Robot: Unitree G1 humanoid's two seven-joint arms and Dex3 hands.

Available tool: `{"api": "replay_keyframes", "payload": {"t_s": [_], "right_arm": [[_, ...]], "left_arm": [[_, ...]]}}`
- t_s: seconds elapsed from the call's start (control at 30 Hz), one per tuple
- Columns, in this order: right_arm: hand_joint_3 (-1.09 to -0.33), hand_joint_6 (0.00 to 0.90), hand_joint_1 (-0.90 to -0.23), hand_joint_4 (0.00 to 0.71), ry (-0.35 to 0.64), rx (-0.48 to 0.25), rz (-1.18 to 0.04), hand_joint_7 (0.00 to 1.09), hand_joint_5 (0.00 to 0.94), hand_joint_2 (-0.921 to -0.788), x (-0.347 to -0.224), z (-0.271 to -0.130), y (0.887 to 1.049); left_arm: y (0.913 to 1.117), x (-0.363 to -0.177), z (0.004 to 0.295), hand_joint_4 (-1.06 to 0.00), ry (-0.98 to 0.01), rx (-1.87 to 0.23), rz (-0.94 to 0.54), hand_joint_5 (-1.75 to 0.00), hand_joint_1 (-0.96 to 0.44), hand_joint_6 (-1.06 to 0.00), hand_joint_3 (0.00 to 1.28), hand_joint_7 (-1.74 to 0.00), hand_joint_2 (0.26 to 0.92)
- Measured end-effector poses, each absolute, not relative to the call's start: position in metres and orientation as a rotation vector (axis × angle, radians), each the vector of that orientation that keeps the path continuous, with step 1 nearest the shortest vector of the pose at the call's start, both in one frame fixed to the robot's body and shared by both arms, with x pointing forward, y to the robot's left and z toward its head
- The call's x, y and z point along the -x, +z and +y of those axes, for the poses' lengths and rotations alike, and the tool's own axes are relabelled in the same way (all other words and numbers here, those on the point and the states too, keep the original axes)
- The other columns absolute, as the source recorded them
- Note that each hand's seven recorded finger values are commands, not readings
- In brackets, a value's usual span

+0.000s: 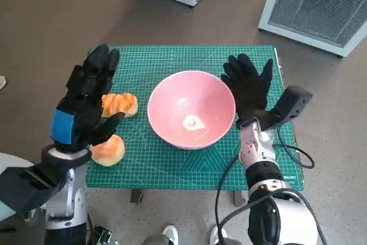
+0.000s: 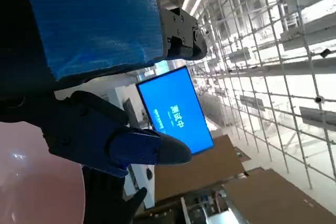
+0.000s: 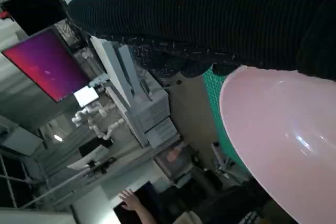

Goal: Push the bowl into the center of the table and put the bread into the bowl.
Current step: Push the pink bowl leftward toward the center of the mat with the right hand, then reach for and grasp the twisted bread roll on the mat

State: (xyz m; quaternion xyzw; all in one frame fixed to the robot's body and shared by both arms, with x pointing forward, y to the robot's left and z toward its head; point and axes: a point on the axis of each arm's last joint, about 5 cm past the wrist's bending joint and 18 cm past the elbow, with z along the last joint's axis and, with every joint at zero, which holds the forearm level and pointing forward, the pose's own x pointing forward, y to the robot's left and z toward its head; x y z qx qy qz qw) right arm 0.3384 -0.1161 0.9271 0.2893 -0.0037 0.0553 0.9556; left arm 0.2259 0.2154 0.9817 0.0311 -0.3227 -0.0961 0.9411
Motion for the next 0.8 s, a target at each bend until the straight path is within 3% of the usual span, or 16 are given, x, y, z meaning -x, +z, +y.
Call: {"api": "replay_keyframes", "payload": {"t_s": [0.37, 0.47, 0.63, 0.8], "right_arm": [[-0.911, 0.139, -0.576, 0.146, 0.112, -0.508, -0.086, 0.38, 0.003, -0.921, -0.342, -0.129, 0.936], [-0.898, 0.135, -0.59, 0.152, 0.121, -0.463, -0.175, 0.39, 0.005, -0.921, -0.344, -0.134, 0.943], [-0.835, 0.071, -0.648, 0.187, 0.172, -0.396, -0.345, 0.51, 0.007, -0.921, -0.345, -0.141, 0.957], [-0.822, 0.027, -0.64, 0.213, 0.257, -0.306, -0.53, 0.6, 0.011, -0.921, -0.344, -0.143, 0.97]], "left_arm": [[0.98, -0.225, 0.215, -0.18, -0.179, -0.064, -0.653, 0.0, -0.62, -0.12, 0.24, -0.32, 0.921], [0.98, -0.226, 0.215, -0.18, -0.178, -0.06, -0.653, 0.0, -0.62, -0.12, 0.25, -0.32, 0.921], [0.981, -0.229, 0.212, -0.18, -0.183, -0.051, -0.658, 0.0, -0.63, -0.12, 0.25, -0.33, 0.921], [0.983, -0.234, 0.208, -0.18, -0.203, -0.039, -0.667, 0.0, -0.64, -0.12, 0.24, -0.33, 0.921]]}}
